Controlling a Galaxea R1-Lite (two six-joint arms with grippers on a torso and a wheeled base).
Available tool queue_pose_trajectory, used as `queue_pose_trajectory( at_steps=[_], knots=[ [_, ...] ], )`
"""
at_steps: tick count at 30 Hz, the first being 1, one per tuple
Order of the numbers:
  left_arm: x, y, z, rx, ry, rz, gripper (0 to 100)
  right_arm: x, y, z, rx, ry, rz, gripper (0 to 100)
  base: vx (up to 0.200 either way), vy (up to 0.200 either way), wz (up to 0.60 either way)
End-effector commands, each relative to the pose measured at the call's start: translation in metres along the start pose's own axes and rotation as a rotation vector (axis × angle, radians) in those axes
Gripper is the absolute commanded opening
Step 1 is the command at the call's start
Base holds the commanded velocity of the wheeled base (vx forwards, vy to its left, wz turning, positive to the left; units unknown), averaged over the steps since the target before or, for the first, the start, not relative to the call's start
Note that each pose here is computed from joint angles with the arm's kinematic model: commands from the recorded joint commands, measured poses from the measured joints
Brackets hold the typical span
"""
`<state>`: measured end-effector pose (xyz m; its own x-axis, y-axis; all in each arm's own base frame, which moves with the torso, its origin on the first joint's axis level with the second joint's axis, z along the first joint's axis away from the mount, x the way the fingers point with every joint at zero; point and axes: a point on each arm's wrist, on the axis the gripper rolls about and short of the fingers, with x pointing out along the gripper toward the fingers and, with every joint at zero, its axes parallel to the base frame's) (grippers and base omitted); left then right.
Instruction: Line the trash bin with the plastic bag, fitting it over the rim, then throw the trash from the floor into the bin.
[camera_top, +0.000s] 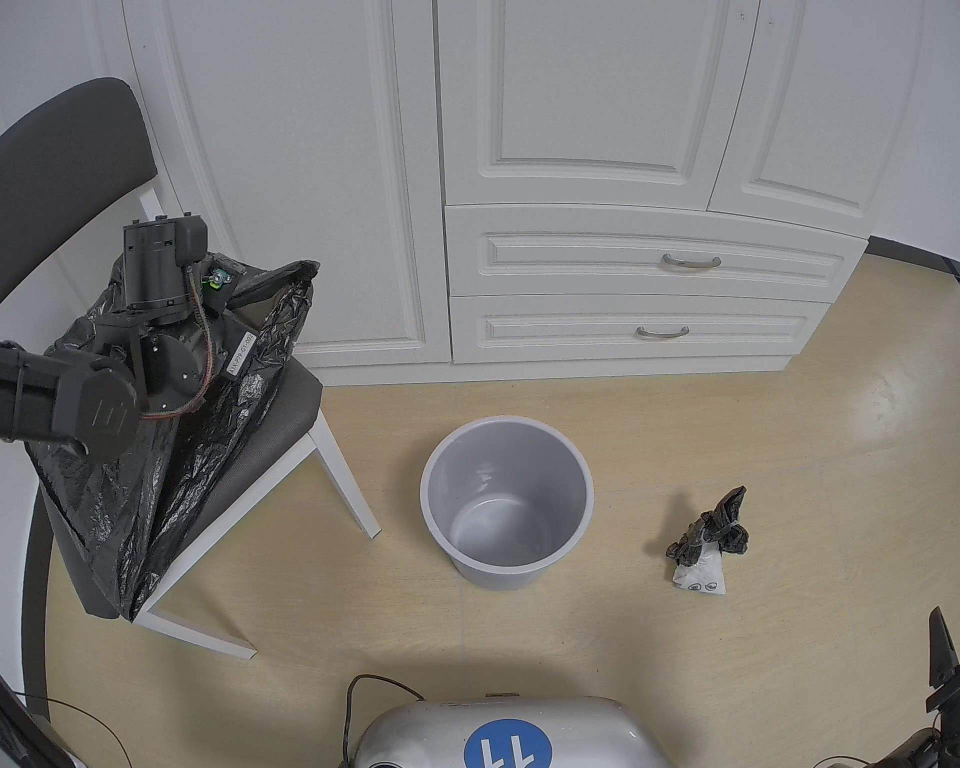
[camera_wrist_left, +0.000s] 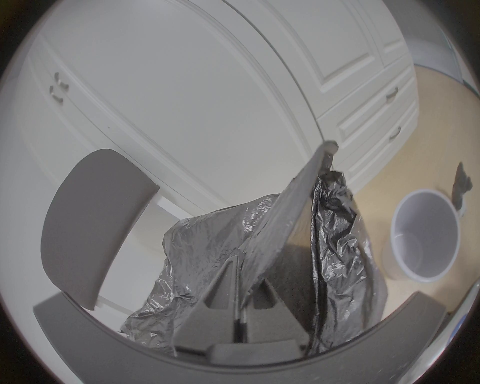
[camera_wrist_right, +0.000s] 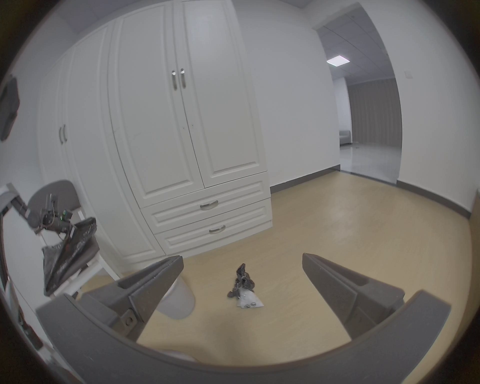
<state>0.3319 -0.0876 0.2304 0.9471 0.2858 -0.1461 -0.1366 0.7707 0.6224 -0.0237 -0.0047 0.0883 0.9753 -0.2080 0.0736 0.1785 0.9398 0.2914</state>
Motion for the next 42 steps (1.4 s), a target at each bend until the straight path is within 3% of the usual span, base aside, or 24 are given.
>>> queue_pose_trajectory(
  at_steps=[1,5,7,8,11,12,13,16,17,18,23,24,30,33,35,36,39,41,42],
  knots=[
    [-0.031,0.016,-0.004,-0.117,-0.082,-0.074,0,0.000,-0.001,-0.004,0.098,-0.006,0.000,100,0.000,0.000,0.00],
    [-0.055,0.025,-0.014,-0.178,-0.120,-0.154,0,0.000,-0.001,-0.003,0.229,-0.018,-0.001,100,0.000,0.000,0.00],
    [-0.065,0.030,-0.019,-0.190,-0.129,-0.152,0,0.000,-0.001,-0.004,0.232,-0.011,-0.004,100,0.000,0.000,0.00],
    [-0.067,0.031,-0.020,-0.194,-0.132,-0.155,0,0.000,-0.001,-0.004,0.194,-0.008,-0.004,100,0.000,0.000,0.00],
    [-0.076,0.037,-0.022,-0.205,-0.144,-0.152,0,-0.001,-0.001,-0.002,-0.019,-0.023,0.011,100,0.000,0.000,0.00],
    [-0.077,0.037,-0.022,-0.208,-0.146,-0.151,0,-0.001,0.000,-0.001,-0.050,-0.029,0.013,100,0.000,0.000,0.00],
    [-0.083,0.041,-0.024,-0.226,-0.152,-0.148,0,-0.002,0.002,0.007,-0.124,-0.072,0.035,100,0.000,0.000,0.00],
    [-0.096,0.048,-0.028,-0.284,-0.163,-0.148,0,-0.011,0.011,0.033,-0.202,-0.151,0.183,100,0.000,0.000,0.00],
    [-0.096,0.048,-0.028,-0.284,-0.163,-0.148,0,-0.011,0.011,0.033,-0.202,-0.151,0.183,100,0.000,0.000,0.00],
    [-0.106,0.052,-0.034,-0.301,-0.167,-0.150,0,-0.017,0.016,0.049,-0.242,-0.168,0.265,100,0.000,0.000,0.00],
    [-0.116,0.055,-0.041,-0.318,-0.175,-0.152,0,-0.020,0.028,0.082,-0.351,-0.133,0.367,100,0.000,0.000,0.00],
    [-0.121,0.055,-0.040,-0.352,-0.190,-0.168,0,-0.012,0.036,0.102,-0.373,-0.105,0.403,100,0.000,0.000,0.00],
    [-0.141,0.047,-0.018,-0.557,-0.294,-0.296,0,0.030,0.059,0.146,-0.345,-0.004,0.420,100,0.000,0.000,0.00],
    [-0.156,0.039,0.000,-0.634,-0.368,-0.415,0,0.049,0.065,0.155,-0.330,0.047,0.413,100,0.000,0.000,0.00],
    [-0.160,0.036,0.005,-0.649,-0.387,-0.442,0,0.054,0.067,0.155,-0.324,0.067,0.412,100,0.000,0.000,0.00],
    [-0.169,0.032,0.018,-0.685,-0.435,-0.500,0,0.066,0.069,0.152,-0.304,0.122,0.429,100,0.000,0.000,0.00],
    [-0.175,0.028,0.029,-0.713,-0.475,-0.542,0,0.075,0.073,0.149,-0.267,0.172,0.473,100,0.000,0.000,0.00],
    [-0.184,0.025,0.045,-0.759,-0.536,-0.591,0,0.089,0.085,0.145,-0.173,0.244,0.584,100,0.000,0.000,0.00],
    [-0.184,0.025,0.046,-0.763,-0.540,-0.592,0,0.090,0.086,0.144,-0.167,0.247,0.591,100,0.000,0.000,0.00]
  ],
)
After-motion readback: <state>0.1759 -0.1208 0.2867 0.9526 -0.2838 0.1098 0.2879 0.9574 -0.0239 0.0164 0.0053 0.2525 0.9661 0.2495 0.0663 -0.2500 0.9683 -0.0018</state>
